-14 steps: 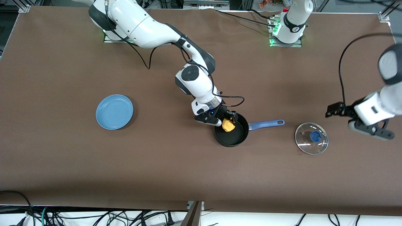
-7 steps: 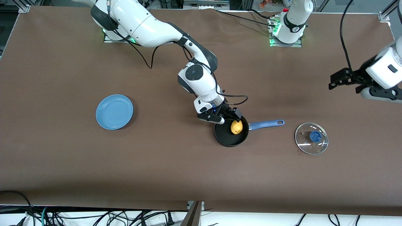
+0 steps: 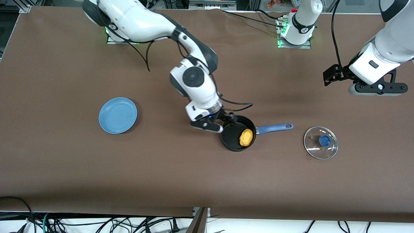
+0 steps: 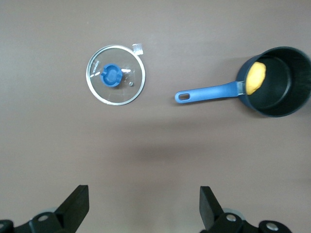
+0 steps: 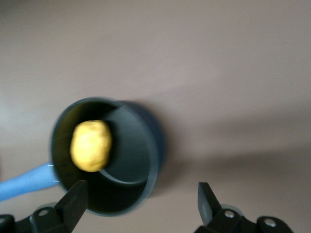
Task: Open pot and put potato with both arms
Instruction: 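Open the right gripper and raise it away from the saucepan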
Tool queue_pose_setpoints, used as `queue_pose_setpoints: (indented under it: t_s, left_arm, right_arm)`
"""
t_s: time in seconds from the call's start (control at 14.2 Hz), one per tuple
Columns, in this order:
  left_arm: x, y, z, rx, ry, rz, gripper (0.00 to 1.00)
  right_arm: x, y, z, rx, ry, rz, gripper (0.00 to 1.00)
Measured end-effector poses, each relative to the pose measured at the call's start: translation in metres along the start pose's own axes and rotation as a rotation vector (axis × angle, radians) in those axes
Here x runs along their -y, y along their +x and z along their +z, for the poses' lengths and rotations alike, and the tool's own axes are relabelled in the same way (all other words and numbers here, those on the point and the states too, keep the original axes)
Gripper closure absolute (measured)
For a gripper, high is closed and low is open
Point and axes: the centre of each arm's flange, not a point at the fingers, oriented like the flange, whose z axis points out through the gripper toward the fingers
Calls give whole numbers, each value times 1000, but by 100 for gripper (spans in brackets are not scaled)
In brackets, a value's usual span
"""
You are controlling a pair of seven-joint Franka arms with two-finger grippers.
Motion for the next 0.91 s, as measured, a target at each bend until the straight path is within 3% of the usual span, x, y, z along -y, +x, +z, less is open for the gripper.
queue_pose_setpoints:
  t_s: [0.14,0.49,0.91]
  left_arm:
    - [4,-4,11,-17,0,-7,0]
    - [2,-14,5,-49,-3,-1,0]
    - [11,-14,-11,-81,-9,-17,0]
  right_arm:
    - [-38,32,-40,42,-90,-81,0]
    - [-149,84,-126,122,-222,-228,0]
    - [-285,107,-244,175,-297,-370,0]
